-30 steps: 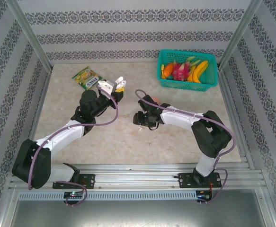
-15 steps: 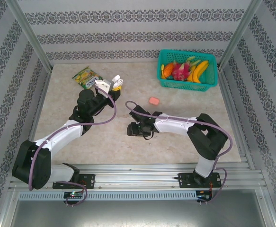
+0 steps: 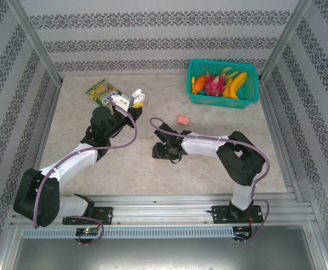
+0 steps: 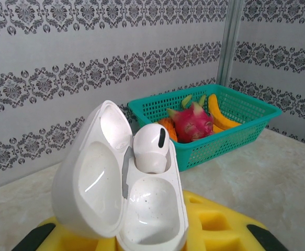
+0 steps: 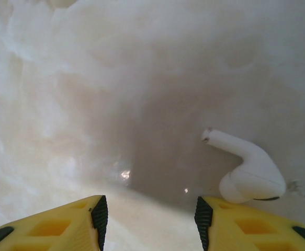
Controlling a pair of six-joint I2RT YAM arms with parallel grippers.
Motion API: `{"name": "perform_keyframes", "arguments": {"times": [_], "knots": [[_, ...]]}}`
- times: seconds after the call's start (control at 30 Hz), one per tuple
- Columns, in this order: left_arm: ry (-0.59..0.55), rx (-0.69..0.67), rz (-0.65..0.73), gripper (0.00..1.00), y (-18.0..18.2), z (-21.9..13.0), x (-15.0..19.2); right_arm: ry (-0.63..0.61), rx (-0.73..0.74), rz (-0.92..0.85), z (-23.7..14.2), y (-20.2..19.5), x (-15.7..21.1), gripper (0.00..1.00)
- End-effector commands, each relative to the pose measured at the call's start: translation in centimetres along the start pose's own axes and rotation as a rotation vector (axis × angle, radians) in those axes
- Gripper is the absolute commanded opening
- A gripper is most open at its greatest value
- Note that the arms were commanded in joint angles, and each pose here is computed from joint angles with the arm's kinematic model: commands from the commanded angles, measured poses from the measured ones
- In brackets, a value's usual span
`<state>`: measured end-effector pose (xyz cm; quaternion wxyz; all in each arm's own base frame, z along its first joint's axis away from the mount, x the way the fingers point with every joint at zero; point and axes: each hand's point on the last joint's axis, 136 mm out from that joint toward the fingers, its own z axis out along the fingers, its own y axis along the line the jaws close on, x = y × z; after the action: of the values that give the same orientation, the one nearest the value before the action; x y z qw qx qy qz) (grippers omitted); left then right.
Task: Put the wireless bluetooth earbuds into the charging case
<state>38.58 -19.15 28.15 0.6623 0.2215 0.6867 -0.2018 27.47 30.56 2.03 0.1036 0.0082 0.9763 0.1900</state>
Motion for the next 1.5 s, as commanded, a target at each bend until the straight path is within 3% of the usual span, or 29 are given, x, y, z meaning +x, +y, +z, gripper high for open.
{"name": "perform_keyframes", "arguments": {"times": [0.0,0.6,0.83,1.2,1.47], "knots": [[-0.027,0.001,0.015,0.0,0.2,-0.4,-0.9,-0.034,0.078,0.024,-0.1,-3.0,-0.8,0.52],[-0.03,0.008,0.007,0.0,0.1,-0.3,-1.0,-0.081,0.091,0.091,-2.3,-5.9,-3.6,0.52],[-0.033,-0.006,0.013,0.0,0.4,-0.4,-0.9,-0.136,0.15,0.271,-4.1,-6.9,-3.5,0.52],[-0.055,-0.007,0.009,0.0,0.5,-0.5,-1.4,-0.187,0.273,0.483,-4.2,-5.9,-2.7,0.53],[-0.073,-0.016,0.002,0.0,1.1,-0.9,-1.6,-0.16,0.302,0.492,-3.0,-4.4,-3.7,0.53]]}}
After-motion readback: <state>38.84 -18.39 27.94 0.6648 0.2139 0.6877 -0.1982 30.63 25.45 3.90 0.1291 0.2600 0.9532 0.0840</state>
